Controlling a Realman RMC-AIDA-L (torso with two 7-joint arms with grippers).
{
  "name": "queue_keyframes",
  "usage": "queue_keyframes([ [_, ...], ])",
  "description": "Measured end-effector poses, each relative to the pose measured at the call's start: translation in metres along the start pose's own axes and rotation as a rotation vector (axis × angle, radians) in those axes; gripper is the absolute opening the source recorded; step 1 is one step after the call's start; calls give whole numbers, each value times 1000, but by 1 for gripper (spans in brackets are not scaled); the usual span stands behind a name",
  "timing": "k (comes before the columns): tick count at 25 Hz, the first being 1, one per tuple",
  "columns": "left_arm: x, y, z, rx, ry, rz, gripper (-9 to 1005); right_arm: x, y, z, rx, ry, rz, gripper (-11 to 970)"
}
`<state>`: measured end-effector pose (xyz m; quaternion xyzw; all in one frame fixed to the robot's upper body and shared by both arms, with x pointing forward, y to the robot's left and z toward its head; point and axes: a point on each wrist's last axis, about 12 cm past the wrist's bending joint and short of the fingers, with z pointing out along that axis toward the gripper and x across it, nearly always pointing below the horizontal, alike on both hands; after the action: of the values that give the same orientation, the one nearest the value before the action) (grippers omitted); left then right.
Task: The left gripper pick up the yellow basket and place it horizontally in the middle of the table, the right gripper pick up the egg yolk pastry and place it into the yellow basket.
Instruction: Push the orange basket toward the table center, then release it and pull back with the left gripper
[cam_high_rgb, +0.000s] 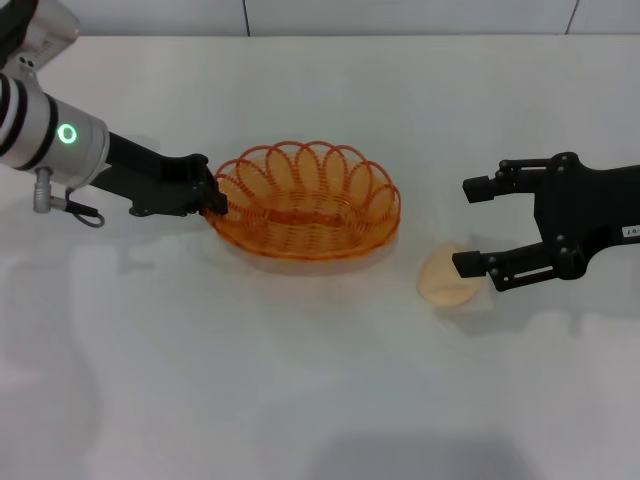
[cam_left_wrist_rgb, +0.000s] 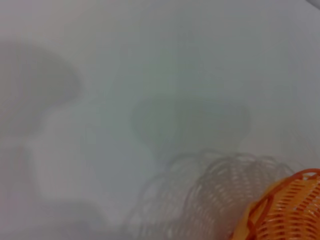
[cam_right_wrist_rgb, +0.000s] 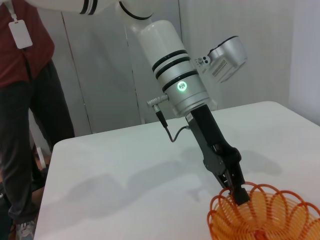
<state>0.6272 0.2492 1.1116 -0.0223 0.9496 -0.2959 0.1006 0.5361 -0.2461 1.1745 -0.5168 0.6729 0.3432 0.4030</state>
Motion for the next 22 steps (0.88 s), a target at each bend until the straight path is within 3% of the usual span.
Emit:
queue_keyframes([
  [19,5,-2,4,82,-6,-23,188,1,0,-1,0,0,2,857],
  [22,5,-2,2,106,-12,-15,302,1,0,-1,1,0,3,857],
])
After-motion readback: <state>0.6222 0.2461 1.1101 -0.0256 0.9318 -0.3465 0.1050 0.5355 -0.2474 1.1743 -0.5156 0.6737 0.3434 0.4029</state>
